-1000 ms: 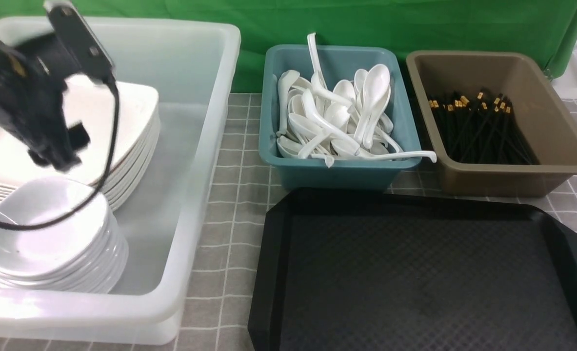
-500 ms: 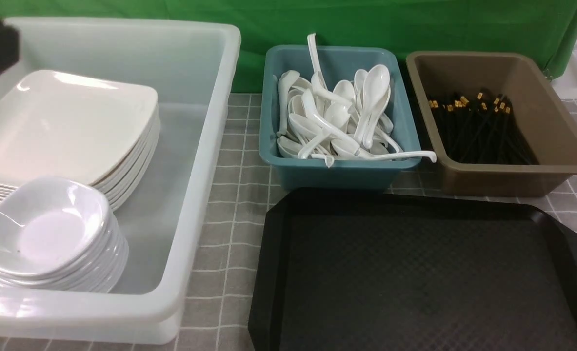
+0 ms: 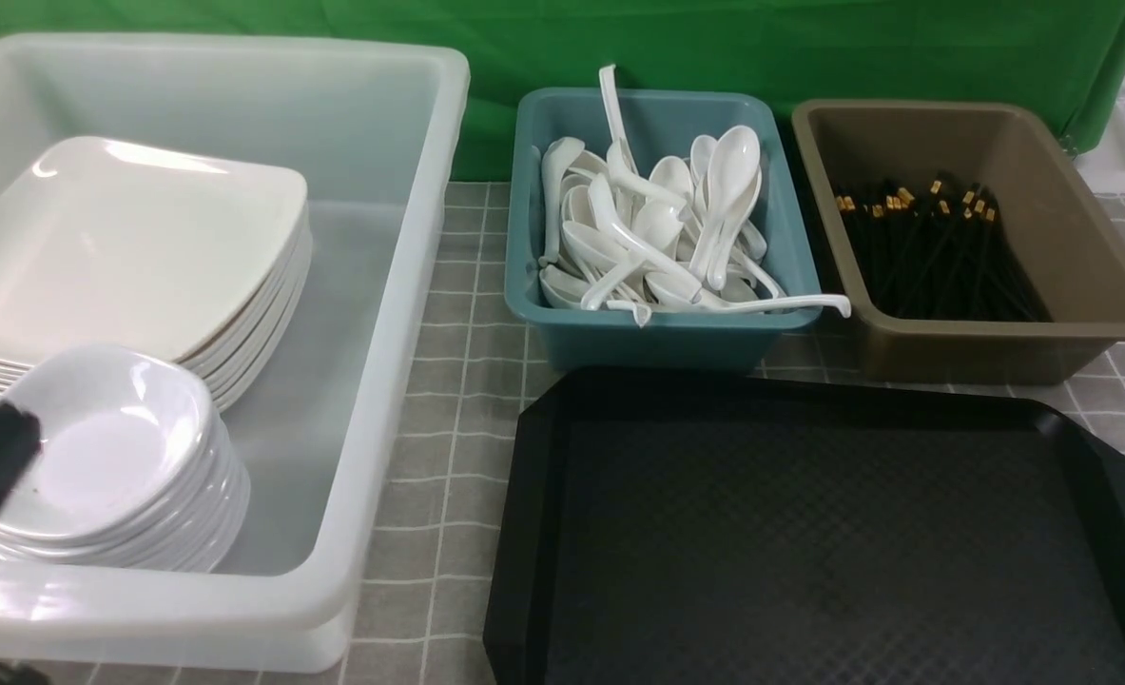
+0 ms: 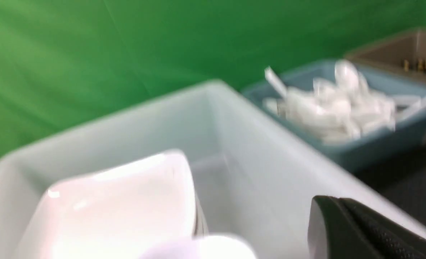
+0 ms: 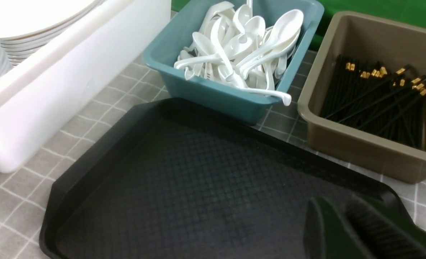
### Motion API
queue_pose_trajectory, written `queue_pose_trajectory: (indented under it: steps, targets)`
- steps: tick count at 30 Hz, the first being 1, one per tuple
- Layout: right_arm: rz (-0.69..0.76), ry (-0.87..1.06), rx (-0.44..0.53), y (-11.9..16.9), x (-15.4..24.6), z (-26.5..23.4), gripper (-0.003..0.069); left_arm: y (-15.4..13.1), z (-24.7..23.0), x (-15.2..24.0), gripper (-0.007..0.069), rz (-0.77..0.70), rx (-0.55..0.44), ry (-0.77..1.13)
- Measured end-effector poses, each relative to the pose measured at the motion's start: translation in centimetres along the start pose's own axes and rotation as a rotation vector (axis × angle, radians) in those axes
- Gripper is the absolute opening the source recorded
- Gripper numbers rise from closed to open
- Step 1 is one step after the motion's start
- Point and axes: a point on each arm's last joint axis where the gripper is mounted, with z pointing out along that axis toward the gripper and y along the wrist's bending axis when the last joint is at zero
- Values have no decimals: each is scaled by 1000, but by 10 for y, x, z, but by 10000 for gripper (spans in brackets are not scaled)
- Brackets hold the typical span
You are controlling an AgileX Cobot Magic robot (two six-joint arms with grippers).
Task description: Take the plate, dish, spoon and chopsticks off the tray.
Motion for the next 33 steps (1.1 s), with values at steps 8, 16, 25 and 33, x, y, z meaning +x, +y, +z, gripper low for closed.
queue_pose_trajectory:
  steps: [8,16,25,33]
  targets:
    - [15,0,25,-2,0,0,143,-17,8,59,8,7,51,182]
    - [19,-70,137,-9,25,-1,22,-16,9,78,8,-5,-27,152]
    - [38,-249,330,-18,152,56,17,-16,9,79,8,7,-31,151]
    - [105,-155,330,-15,184,61,17,-16,9,79,8,16,-31,150]
